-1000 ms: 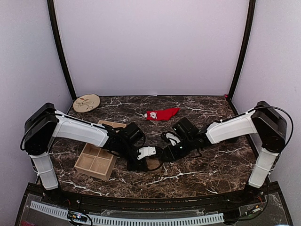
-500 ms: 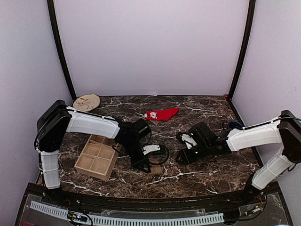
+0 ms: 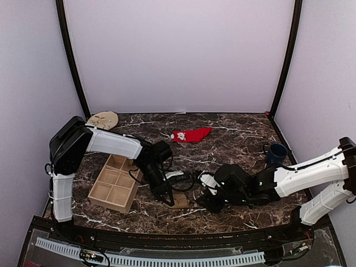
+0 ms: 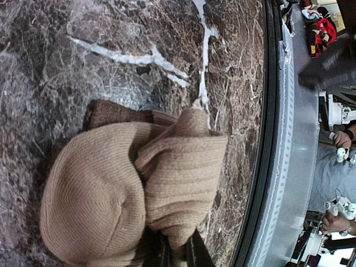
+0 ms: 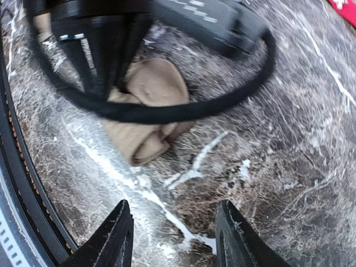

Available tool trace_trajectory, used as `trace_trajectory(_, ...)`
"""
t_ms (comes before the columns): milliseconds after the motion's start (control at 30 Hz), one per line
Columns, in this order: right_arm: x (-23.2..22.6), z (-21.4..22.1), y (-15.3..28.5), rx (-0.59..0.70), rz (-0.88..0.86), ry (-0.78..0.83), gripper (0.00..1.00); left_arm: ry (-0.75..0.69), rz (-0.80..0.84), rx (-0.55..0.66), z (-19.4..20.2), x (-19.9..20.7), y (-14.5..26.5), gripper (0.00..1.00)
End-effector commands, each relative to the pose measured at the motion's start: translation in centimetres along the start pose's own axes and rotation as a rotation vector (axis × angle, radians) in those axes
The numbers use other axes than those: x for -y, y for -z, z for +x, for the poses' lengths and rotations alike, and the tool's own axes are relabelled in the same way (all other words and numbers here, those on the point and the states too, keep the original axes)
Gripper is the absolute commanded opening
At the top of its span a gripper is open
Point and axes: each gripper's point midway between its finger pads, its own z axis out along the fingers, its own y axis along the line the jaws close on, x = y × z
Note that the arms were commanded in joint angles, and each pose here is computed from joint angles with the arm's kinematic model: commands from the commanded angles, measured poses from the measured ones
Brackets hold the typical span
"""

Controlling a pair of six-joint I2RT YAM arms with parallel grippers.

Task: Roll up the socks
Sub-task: Roll the sock at the center of the board.

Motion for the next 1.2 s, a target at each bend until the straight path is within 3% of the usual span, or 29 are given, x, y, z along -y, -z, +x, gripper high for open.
trace_trajectory(0,-1.4,-1.3,0.3,0.076,0.047,0.153,0.48,0.035,0.064,-0.010,0.4,0.5,0.2,0.04)
trace_trajectory(467,-4.8,-1.7,-3.7,0.034,0.077,0.423,0.53,0.026,0.112,-0.043,1.7,0.1,-0.4,0.04)
trace_trajectory(700,-5.6,-1.5,-5.5,0.014,0.058,0.479,0.58,0.013,0.114,-0.049,1.8,0.1,-0.4,0.04)
trace_trajectory(1167,-5.2,-1.3,-7.3,-0.013,0.031,0.518,0.53,0.002,0.122,-0.059,2.1,0.3,-0.3,0.04)
